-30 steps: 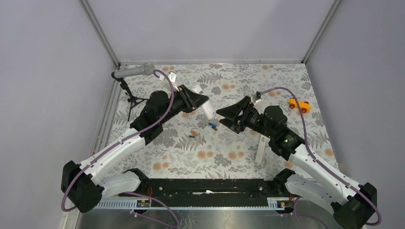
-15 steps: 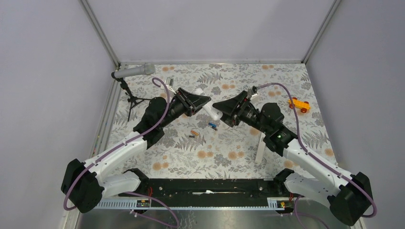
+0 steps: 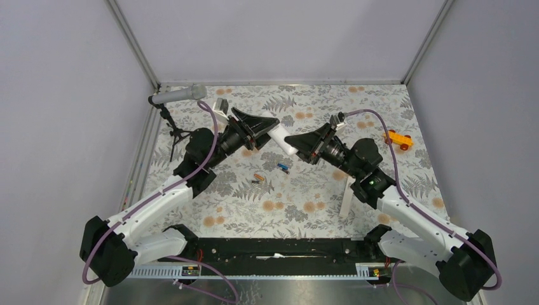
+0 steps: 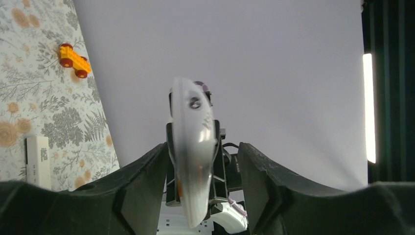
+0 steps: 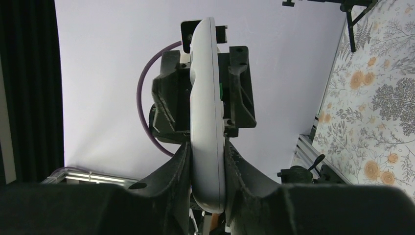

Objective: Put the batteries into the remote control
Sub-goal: Turn over the remote control at the center of the board, then remove the battery cover from the remote control.

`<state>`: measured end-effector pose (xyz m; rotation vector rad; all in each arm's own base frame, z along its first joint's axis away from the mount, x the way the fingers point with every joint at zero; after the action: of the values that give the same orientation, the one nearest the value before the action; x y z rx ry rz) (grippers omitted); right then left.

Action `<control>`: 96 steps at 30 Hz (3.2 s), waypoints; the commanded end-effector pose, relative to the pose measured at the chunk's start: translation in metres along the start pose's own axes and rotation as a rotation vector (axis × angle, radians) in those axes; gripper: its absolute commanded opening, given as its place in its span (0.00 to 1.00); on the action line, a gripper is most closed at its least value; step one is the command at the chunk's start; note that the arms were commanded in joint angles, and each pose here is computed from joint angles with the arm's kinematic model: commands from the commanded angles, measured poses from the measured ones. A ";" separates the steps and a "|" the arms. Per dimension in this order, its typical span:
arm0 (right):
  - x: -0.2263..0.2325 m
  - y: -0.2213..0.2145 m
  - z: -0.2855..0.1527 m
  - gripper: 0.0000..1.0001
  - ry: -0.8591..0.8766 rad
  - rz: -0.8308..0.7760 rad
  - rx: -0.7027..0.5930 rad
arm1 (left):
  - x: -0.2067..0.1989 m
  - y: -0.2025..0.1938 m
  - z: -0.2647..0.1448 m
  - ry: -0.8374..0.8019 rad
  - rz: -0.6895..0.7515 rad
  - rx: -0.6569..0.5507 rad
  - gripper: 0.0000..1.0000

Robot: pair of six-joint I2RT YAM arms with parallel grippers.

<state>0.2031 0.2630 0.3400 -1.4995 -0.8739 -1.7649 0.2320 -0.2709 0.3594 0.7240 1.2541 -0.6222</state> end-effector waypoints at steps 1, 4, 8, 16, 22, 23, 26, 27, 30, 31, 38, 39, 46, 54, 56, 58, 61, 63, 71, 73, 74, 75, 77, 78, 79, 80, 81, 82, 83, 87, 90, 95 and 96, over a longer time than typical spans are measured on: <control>0.022 0.001 -0.006 0.07 0.092 -0.021 -0.020 | -0.044 0.006 -0.005 -0.104 0.041 0.001 0.56; 0.022 -0.002 -0.008 0.07 0.102 -0.015 -0.001 | -0.045 0.014 -0.007 -0.099 0.060 -0.031 0.56; 0.016 -0.005 -0.009 0.07 0.088 0.002 0.018 | -0.048 0.014 -0.003 -0.111 0.071 -0.010 0.48; 0.009 -0.004 -0.005 0.09 0.060 0.001 0.023 | -0.035 0.009 0.001 -0.068 0.083 0.033 0.34; 0.002 -0.006 -0.006 0.38 0.025 0.006 0.034 | -0.035 0.011 0.002 -0.053 0.132 0.020 0.03; 0.001 -0.005 -0.008 0.59 0.013 -0.004 0.022 | -0.035 0.012 0.002 -0.052 0.155 0.015 0.00; -0.005 0.004 -0.019 0.98 -0.063 -0.060 -0.064 | -0.036 0.015 -0.002 -0.056 0.278 -0.010 0.00; -0.007 0.007 -0.024 0.99 -0.078 -0.091 -0.101 | -0.038 0.017 -0.005 -0.058 0.335 -0.023 0.00; -0.007 0.013 -0.039 0.99 -0.084 -0.127 -0.172 | -0.032 0.026 -0.009 -0.002 0.464 -0.076 0.00; -0.009 0.014 -0.042 0.95 -0.089 -0.121 -0.182 | -0.031 0.029 -0.010 0.007 0.515 -0.090 0.00; -0.001 0.007 -0.041 0.51 -0.055 -0.106 -0.136 | -0.029 0.033 -0.005 0.017 0.581 -0.091 0.00; 0.002 0.006 -0.039 0.46 -0.043 -0.106 -0.125 | -0.029 0.033 -0.005 0.017 0.580 -0.089 0.00; 0.010 -0.002 -0.027 0.37 0.043 -0.067 -0.047 | -0.031 0.032 -0.006 0.009 0.552 -0.091 0.00; 0.004 -0.006 -0.018 0.31 0.035 -0.029 0.002 | -0.026 0.029 -0.006 0.009 0.512 -0.081 0.00; -0.001 -0.005 -0.019 0.31 0.014 -0.026 -0.004 | -0.027 0.030 -0.006 0.007 0.511 -0.086 0.00; -0.003 -0.004 -0.020 0.32 -0.004 -0.036 -0.012 | -0.027 0.031 -0.006 0.008 0.510 -0.094 0.00; -0.002 -0.004 -0.020 0.34 -0.006 -0.045 -0.012 | -0.027 0.031 -0.006 0.009 0.508 -0.097 0.00; -0.003 -0.004 -0.019 0.34 -0.007 -0.042 -0.009 | -0.027 0.030 -0.006 0.007 0.502 -0.092 0.00; -0.005 -0.003 -0.015 0.31 -0.010 -0.037 -0.009 | -0.030 0.027 -0.008 -0.010 0.487 -0.078 0.00; -0.005 -0.002 -0.013 0.31 -0.007 -0.035 -0.010 | -0.030 0.025 -0.008 -0.017 0.481 -0.071 0.00; -0.005 -0.002 -0.013 0.30 -0.006 -0.032 -0.012 | -0.029 0.024 -0.008 -0.019 0.474 -0.066 0.00; -0.005 -0.002 -0.012 0.30 -0.004 -0.031 -0.012 | -0.029 0.023 -0.008 -0.024 0.467 -0.062 0.00; -0.007 -0.002 -0.011 0.29 -0.013 -0.026 -0.007 | -0.029 0.022 -0.009 -0.032 0.451 -0.062 0.00; -0.008 -0.002 -0.011 0.28 -0.014 -0.021 -0.008 | -0.028 0.022 -0.010 -0.032 0.443 -0.062 0.00; -0.010 -0.002 -0.011 0.27 -0.014 -0.016 -0.009 | -0.028 0.022 -0.010 -0.034 0.437 -0.062 0.00; -0.010 -0.001 -0.011 0.26 -0.007 -0.014 -0.012 | -0.028 0.021 -0.011 -0.037 0.432 -0.063 0.00; -0.009 -0.001 -0.011 0.26 -0.002 -0.012 -0.013 | -0.028 0.021 -0.011 -0.039 0.426 -0.063 0.00; -0.009 -0.001 -0.010 0.25 -0.001 -0.011 -0.013 | -0.028 0.020 -0.012 -0.041 0.422 -0.061 0.00; -0.009 -0.001 -0.009 0.24 -0.002 -0.010 -0.011 | -0.027 0.020 -0.013 -0.040 0.420 -0.062 0.00; -0.010 -0.001 -0.007 0.20 -0.006 -0.002 -0.004 | -0.024 0.019 -0.014 -0.035 0.418 -0.058 0.00; -0.012 -0.001 -0.006 0.20 -0.010 -0.001 -0.004 | -0.026 0.020 -0.014 -0.038 0.416 -0.063 0.00; -0.008 -0.002 -0.005 0.19 0.030 -0.006 0.005 | -0.027 0.017 -0.012 -0.043 0.371 -0.043 0.00; -0.008 -0.002 -0.005 0.19 0.038 -0.005 0.006 | -0.027 0.016 -0.010 -0.044 0.355 -0.035 0.00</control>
<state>0.1992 0.2596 0.3184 -1.5373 -0.8839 -1.7348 0.2465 -0.2477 0.3563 0.9264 1.1576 -0.2253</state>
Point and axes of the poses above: each gripper's point midway between its finger pads, its own z axis out along the fingers, its own x axis along the line the jaws close on, y = z × x, the point moved 3 cm from there along -z, back along the fingers, and after that the axes turned 1 degree about z, right-handed, at the moved point
